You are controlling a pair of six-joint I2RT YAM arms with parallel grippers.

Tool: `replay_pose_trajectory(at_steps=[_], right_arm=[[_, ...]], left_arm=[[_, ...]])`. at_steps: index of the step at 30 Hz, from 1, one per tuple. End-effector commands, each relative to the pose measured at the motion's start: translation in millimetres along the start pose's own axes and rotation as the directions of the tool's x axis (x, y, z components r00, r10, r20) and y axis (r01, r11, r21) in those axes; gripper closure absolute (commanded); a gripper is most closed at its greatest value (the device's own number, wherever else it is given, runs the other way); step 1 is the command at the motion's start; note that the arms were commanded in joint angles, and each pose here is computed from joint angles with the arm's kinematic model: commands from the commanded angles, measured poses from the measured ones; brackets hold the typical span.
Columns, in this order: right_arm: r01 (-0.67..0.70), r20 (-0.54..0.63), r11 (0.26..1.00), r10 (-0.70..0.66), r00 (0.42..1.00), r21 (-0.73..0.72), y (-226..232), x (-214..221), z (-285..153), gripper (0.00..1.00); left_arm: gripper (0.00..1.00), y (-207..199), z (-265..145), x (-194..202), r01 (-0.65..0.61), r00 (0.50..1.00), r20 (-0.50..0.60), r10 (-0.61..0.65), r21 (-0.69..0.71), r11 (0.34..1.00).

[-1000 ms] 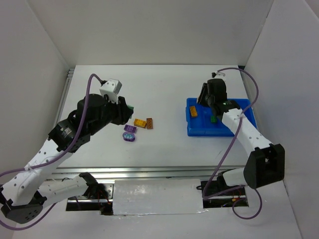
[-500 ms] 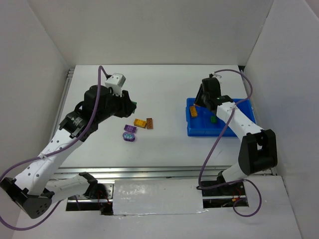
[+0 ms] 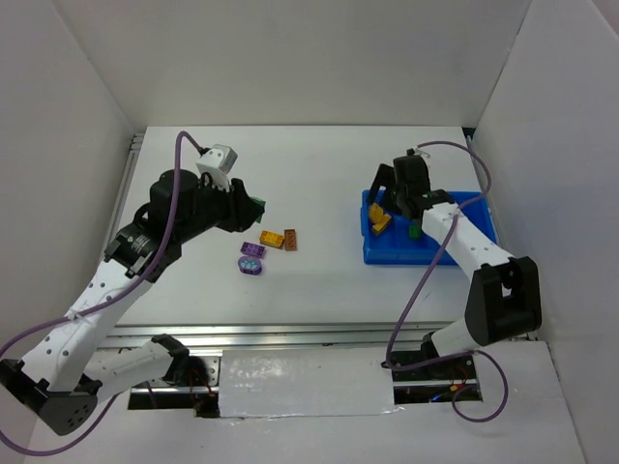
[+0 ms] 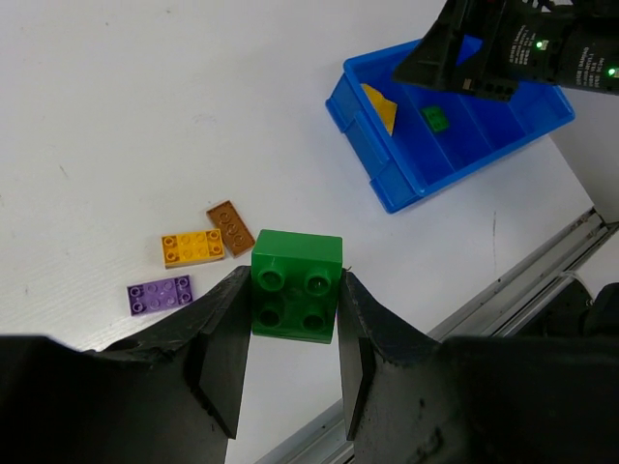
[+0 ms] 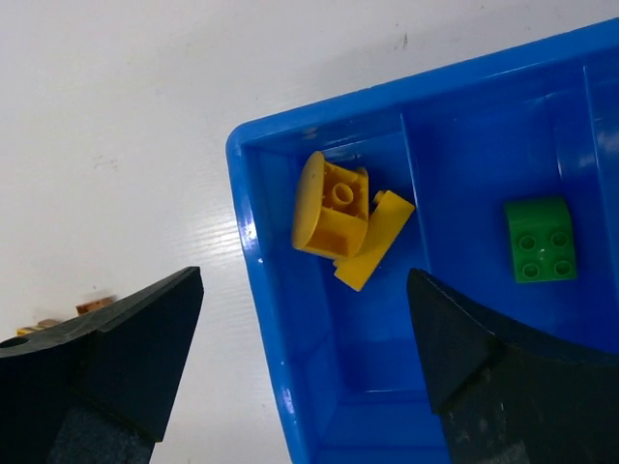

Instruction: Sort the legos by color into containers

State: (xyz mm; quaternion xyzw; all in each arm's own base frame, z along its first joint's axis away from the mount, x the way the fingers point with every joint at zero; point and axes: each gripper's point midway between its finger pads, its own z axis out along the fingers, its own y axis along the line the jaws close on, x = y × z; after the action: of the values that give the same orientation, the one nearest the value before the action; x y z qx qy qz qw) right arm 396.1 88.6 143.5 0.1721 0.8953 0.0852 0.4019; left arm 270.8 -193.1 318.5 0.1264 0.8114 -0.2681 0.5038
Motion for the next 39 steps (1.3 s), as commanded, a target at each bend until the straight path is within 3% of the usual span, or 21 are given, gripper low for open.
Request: replay_pose_trajectory(at_steps=[1,4,6,8,9,11,12,13,16,23,27,33,39], right_arm=[[-0.009,0.063,0.998,0.012,0.998,-0.055,12,-15,-26,0.07],[0.005,0.108,0.994,0.007,0.994,-0.106,23,-21,-50,0.06],[0.063,0.113,0.967,-0.035,0.993,-0.248,44,-15,-74,0.07],[0.147,0.155,0.864,-0.081,0.985,-0.481,82,-11,-103,0.08],[0.222,0.179,0.689,-0.135,0.975,-0.690,112,4,-142,0.08],[0.264,0.203,0.489,-0.174,0.963,-0.832,137,26,-184,0.08],[0.297,0.252,0.335,-0.172,0.952,-0.894,149,36,-217,0.08],[0.300,0.259,0.245,-0.188,0.948,-0.922,161,52,-238,0.07],[0.309,0.289,0.085,-0.186,0.939,-0.947,185,77,-277,0.06],[0.240,0.244,-0.048,-0.109,0.964,-0.970,205,75,-311,0.07],[0.234,0.251,-0.140,-0.118,0.961,-0.962,211,73,-334,0.07],[0.235,0.249,-0.140,-0.092,0.964,-0.962,224,65,-339,0.10],[0.227,0.243,-0.168,-0.081,0.967,-0.959,234,59,-347,0.20]], left_arm=[[1.00,-9,-9,-13,-0.003,0.998,0.061,0.000,0.044,0.999],[1.00,-18,-10,-12,0.015,0.998,0.058,-0.021,0.093,0.996],[1.00,-29,-13,-16,0.033,0.997,0.070,-0.044,0.151,0.988],[1.00,-38,-17,-19,0.044,0.994,0.087,-0.063,0.200,0.979],[1.00,-52,-21,-25,0.050,0.992,0.101,-0.079,0.268,0.962],[1.00,-63,-25,-28,0.063,0.988,0.109,-0.105,0.330,0.942],[1.00,-75,-30,-27,0.077,0.988,0.095,-0.125,0.398,0.914],[1.00,-81,-31,-32,0.063,0.984,0.122,-0.129,0.438,0.897],[1.00,-102,-38,-33,0.076,0.979,0.116,-0.169,0.561,0.824],[1.00,-128,-58,-37,0.102,0.969,0.089,-0.231,0.707,0.700],[1.00,-127,-59,-32,0.123,0.970,0.062,-0.233,0.704,0.700],[1.00,-131,-70,-31,0.121,0.967,0.067,-0.245,0.727,0.676],[1.00,-126,-65,-22,0.131,0.971,0.049,-0.233,0.706,0.696]])
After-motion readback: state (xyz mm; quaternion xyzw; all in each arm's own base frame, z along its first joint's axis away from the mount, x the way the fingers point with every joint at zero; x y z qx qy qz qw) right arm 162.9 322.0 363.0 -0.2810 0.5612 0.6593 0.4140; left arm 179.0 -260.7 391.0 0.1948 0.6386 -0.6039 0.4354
